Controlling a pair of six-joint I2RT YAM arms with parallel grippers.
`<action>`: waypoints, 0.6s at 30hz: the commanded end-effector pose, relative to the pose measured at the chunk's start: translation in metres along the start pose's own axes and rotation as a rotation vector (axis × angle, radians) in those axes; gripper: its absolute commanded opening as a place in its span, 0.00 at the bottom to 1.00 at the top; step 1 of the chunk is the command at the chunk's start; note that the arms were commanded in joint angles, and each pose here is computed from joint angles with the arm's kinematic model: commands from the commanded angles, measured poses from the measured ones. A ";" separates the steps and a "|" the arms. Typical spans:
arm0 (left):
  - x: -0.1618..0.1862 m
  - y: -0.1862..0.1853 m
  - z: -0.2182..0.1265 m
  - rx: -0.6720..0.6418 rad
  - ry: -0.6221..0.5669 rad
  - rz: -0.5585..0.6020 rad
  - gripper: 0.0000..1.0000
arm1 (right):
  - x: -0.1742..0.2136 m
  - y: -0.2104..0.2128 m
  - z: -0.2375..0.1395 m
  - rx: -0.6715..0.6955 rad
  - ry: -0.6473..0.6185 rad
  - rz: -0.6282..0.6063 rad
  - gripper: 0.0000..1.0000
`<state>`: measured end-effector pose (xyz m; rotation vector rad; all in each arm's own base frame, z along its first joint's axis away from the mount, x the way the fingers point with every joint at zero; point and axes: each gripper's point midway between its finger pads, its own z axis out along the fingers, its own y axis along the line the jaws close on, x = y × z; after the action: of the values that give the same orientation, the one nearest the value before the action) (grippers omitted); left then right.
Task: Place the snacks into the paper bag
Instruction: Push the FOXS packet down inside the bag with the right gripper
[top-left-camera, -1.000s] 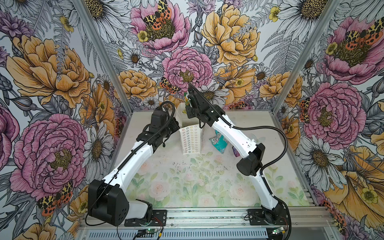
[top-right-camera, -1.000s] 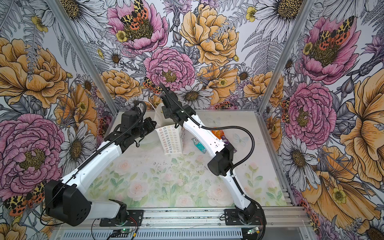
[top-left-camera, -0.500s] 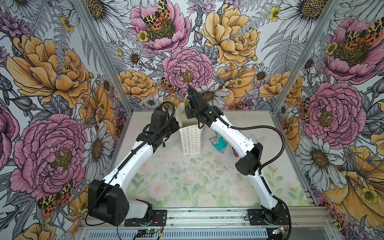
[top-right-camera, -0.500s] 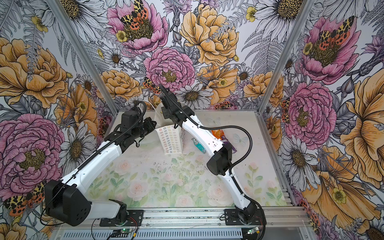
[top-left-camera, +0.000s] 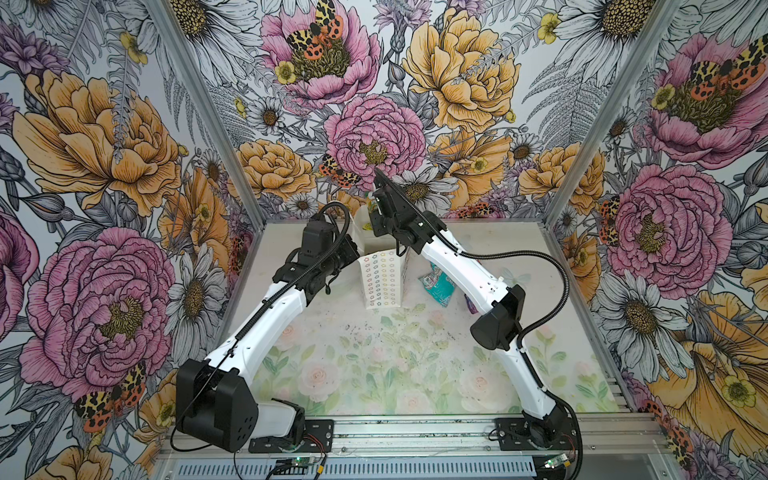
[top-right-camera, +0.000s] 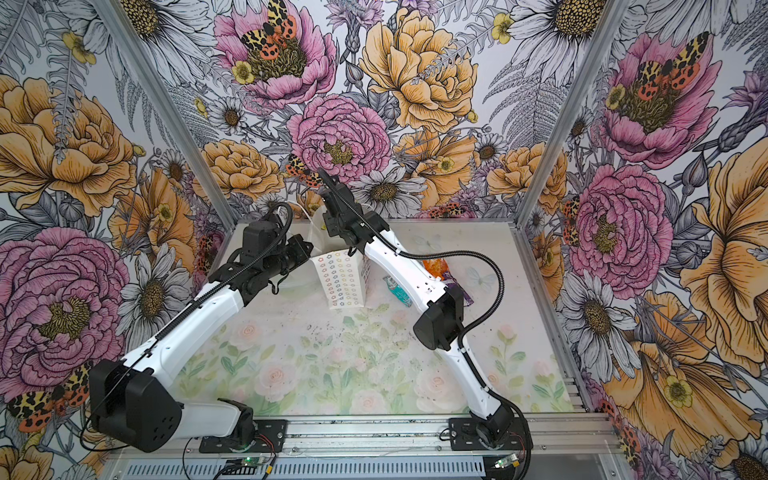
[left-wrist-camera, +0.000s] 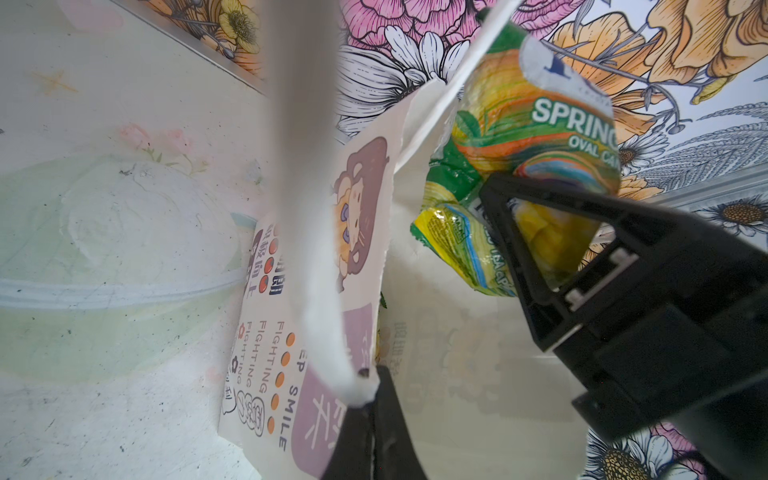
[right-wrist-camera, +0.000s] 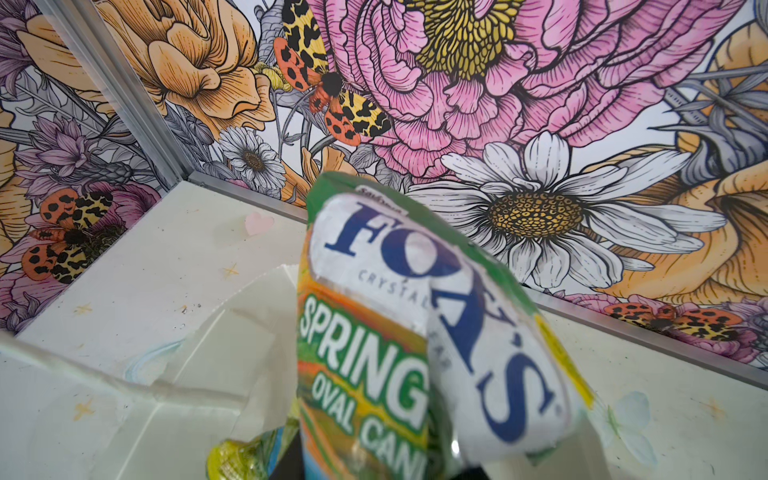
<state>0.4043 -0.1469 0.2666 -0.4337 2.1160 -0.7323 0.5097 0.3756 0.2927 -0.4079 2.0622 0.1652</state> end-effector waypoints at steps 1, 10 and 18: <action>0.006 0.002 0.003 -0.002 0.027 -0.007 0.00 | -0.011 -0.005 0.005 0.016 -0.047 0.011 0.30; 0.007 0.000 0.001 0.003 0.025 -0.006 0.00 | -0.010 -0.004 0.004 0.010 -0.044 -0.006 0.39; 0.007 0.002 0.002 0.000 0.026 -0.008 0.00 | -0.016 -0.003 -0.004 -0.017 -0.051 -0.013 0.43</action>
<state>0.4044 -0.1469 0.2669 -0.4334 2.1149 -0.7327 0.5102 0.3766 0.2893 -0.4261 2.0622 0.1567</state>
